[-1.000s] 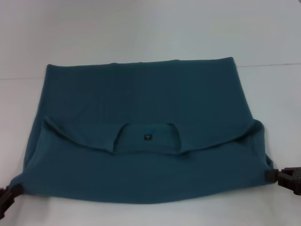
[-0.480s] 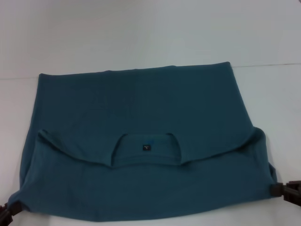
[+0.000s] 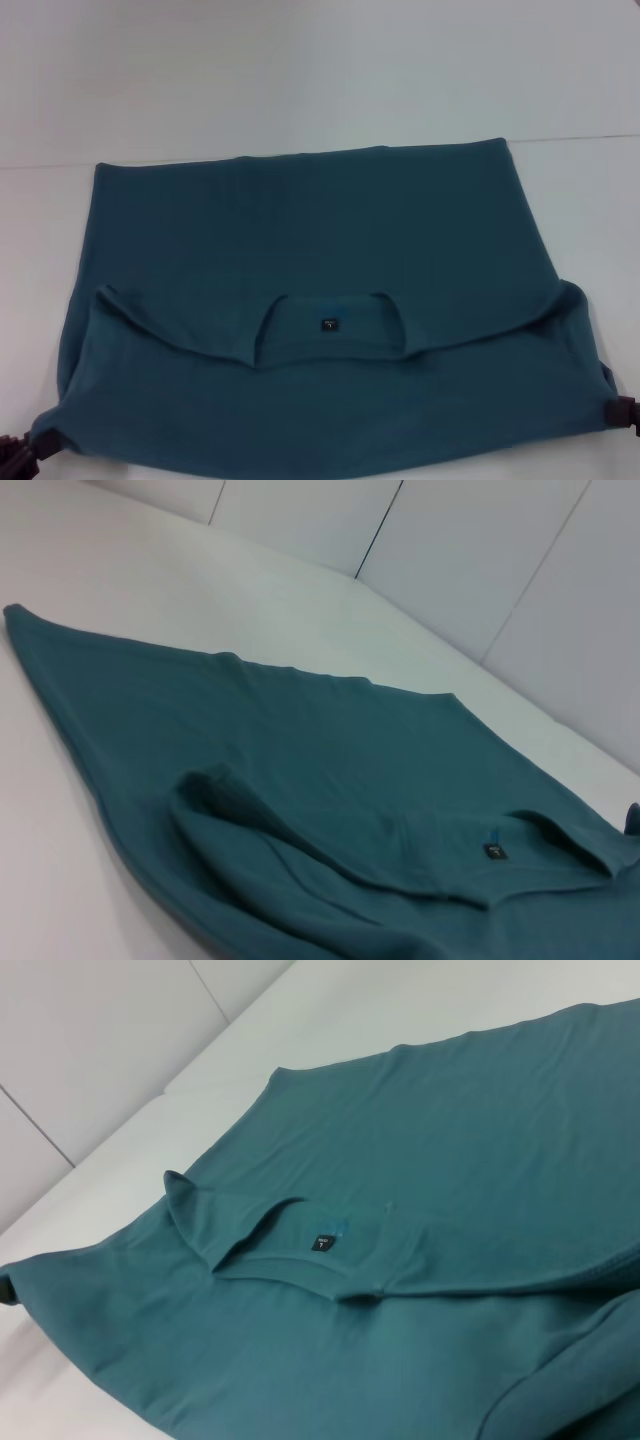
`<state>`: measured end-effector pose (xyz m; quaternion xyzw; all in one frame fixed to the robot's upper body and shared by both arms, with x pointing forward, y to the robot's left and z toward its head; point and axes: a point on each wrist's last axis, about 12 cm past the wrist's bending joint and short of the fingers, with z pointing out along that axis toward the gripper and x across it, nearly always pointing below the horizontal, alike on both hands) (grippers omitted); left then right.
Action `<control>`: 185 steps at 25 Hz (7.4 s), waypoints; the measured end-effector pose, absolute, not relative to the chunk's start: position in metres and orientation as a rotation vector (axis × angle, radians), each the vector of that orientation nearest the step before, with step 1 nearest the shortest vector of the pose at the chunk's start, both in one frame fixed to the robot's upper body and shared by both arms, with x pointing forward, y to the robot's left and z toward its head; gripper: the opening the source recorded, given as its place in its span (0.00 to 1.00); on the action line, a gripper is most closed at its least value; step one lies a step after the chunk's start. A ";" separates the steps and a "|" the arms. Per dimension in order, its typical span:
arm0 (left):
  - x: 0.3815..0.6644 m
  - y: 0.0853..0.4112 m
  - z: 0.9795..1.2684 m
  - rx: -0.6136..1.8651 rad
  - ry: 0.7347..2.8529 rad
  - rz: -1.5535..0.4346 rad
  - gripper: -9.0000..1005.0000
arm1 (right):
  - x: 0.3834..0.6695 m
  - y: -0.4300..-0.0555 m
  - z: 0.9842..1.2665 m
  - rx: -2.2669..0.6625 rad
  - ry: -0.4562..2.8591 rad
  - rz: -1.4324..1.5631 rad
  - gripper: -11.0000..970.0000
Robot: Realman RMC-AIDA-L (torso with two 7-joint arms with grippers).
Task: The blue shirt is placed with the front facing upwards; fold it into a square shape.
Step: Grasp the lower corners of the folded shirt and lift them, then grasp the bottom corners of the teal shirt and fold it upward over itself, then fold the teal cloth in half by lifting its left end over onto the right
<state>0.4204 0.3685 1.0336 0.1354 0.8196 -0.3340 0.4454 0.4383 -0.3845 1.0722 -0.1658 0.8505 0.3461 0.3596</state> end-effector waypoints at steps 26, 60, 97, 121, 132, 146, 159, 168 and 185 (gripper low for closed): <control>0.412 0.381 1.056 0.261 1.829 -0.870 0.08 | 0.419 -0.408 1.100 -0.377 1.996 0.847 0.05; 0.479 0.377 1.081 0.242 1.728 -0.811 0.08 | 0.485 -0.408 1.124 -0.269 1.936 0.729 0.05; 0.617 0.313 1.089 0.216 1.890 -0.463 0.08 | 0.620 -0.351 1.113 -0.253 1.989 0.426 0.05; 0.645 0.289 1.090 0.210 1.918 -0.339 0.08 | 0.645 -0.322 1.098 -0.218 2.010 0.332 0.05; 0.648 0.288 1.083 0.136 1.958 -0.251 0.08 | 0.652 -0.318 1.095 -0.194 2.031 0.255 0.07; 0.652 0.289 1.081 0.071 1.985 -0.168 0.50 | 0.654 -0.315 1.093 -0.144 2.024 0.241 0.37; 0.651 0.300 1.093 0.005 1.910 -0.219 0.83 | 0.649 -0.325 1.095 -0.130 2.015 0.258 0.72; 0.639 0.300 1.105 0.041 1.851 -0.550 0.83 | 0.637 -0.326 1.112 -0.242 1.971 0.467 0.96; 0.589 0.323 1.114 0.060 1.886 -1.040 0.83 | 0.587 -0.368 1.116 -0.271 2.028 0.660 0.96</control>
